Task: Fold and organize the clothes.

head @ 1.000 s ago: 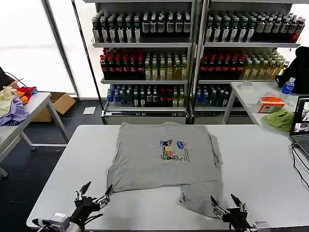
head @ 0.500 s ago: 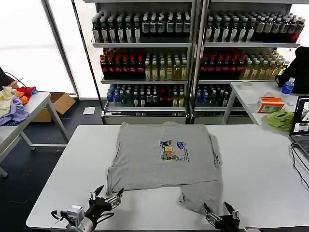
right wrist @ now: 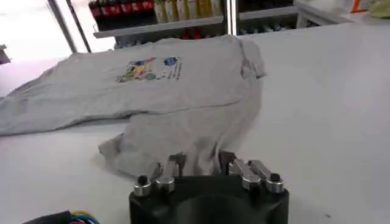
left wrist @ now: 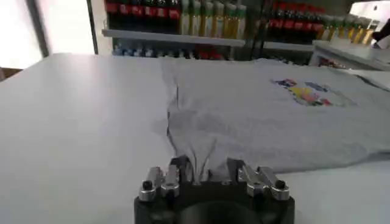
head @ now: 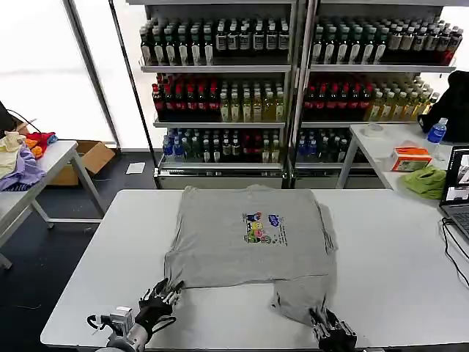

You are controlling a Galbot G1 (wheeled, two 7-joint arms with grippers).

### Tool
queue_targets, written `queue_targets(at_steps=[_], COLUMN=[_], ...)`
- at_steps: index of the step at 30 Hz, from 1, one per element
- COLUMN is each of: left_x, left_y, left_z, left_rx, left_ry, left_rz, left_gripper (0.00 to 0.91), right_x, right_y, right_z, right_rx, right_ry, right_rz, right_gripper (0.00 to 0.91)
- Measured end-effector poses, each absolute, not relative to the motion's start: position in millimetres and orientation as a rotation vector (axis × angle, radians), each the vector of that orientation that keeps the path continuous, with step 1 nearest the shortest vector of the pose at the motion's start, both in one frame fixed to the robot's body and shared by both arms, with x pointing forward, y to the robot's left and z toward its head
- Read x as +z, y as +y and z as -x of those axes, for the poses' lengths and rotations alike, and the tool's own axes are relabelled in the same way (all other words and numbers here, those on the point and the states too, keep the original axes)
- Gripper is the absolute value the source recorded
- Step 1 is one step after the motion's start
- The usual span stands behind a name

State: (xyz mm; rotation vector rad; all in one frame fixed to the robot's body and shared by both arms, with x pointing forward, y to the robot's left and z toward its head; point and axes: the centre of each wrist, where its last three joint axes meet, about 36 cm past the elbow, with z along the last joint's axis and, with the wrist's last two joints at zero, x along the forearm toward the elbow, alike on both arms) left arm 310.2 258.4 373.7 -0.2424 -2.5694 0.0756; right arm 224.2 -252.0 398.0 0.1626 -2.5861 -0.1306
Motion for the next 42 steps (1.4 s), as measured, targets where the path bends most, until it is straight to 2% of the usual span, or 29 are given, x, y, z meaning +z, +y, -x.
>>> queue_targets(at_steps=[10,15,42], left_x=[364.5,367.6,432.8], left_y=[251.6,249.3,254.7], left_z=[-304.1,-298.7,-227.5], left_rx=[0.097,0.107,0.086], left_ry=[-2.581,-2.607,-2.625], left_rz=[0.214,0.192,0.138], left_gripper=[0.010,0.020,0.010], right_x=[401.4,408.6,433.6], right_y=[-254.9,-258.2,-268.0], right_z=[-221.4,-218.1,-150.0], right_rx=[-0.150,-0.191,-0.211], right_ry=[-2.618,-2.652,-2.577], right_rz=[-0.199,-0.235,-0.493], right_gripper=[0.000,0.000,0.000])
